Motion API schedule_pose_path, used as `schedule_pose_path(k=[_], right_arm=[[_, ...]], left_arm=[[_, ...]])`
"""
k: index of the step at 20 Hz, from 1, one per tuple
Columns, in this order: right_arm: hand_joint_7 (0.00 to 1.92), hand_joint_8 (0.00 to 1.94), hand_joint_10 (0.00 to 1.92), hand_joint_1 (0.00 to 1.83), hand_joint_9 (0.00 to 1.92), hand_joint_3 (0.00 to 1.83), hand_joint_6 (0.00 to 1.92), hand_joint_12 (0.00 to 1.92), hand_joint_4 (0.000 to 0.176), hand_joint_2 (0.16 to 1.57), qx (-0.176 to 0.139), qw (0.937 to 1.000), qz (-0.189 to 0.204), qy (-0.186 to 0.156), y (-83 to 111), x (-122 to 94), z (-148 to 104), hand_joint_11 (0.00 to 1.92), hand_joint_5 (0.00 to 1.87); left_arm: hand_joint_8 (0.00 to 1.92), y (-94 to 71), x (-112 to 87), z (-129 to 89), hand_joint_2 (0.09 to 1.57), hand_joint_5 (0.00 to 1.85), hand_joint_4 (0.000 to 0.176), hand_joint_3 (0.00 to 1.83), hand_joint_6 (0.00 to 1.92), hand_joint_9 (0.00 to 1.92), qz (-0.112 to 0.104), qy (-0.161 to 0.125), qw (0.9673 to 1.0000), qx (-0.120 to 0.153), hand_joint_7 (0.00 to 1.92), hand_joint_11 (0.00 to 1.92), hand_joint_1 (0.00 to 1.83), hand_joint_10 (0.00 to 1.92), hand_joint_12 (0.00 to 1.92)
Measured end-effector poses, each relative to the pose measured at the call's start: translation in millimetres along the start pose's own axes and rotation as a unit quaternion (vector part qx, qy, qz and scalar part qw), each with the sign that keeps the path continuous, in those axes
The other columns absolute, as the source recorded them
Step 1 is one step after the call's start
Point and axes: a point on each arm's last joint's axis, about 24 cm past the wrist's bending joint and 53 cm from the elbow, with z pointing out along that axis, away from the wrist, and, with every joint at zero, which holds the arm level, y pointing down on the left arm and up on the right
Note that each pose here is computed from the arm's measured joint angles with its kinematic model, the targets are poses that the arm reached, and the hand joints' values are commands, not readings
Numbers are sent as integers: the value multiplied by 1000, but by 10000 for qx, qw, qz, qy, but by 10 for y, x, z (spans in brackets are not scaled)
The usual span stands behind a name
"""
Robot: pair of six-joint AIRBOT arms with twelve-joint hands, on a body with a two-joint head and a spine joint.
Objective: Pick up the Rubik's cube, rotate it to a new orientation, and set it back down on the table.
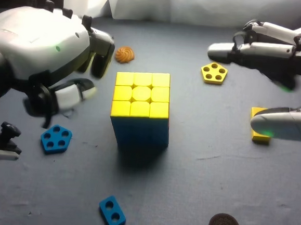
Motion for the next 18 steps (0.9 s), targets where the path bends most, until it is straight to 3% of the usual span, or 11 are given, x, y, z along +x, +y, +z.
schedule_pose_path(k=[3,8,11,15,18], right_arm=[[15,5,2,0,6,31,1,0,0,1239,-48,10000,2,-18,21,-6,-3,0,3],[2,0,0,0,0,30,0,0,0,1250,-61,10000,-1,-20,28,-6,-3,0,0],[3,1,0,0,0,32,0,0,0,1263,-73,10000,-9,-24,34,-9,-4,0,0],[6,2,0,0,0,28,0,0,0,1268,-89,10000,-8,-28,41,-9,-4,0,0],[15,6,0,0,0,28,0,0,0,1277,-88,10000,-9,-30,40,-10,-4,0,0]], left_arm=[[2,-16,-45,8,1250,0,0,8,0,79,-77,-55,10000,0,48,0,0,3,364],[5,28,-71,41,1241,0,0,0,0,107,-74,-91,9997,-199,67,0,0,8,384],[1,52,-30,91,1232,0,0,0,0,109,-180,-55,9994,-305,65,0,0,5,373],[2,17,117,246,1166,0,0,0,0,93,-361,79,9989,-295,40,0,232,1,437],[0,0,219,302,1095,0,0,0,0,72,-414,131,9985,-331,0,0,626,3,403]])
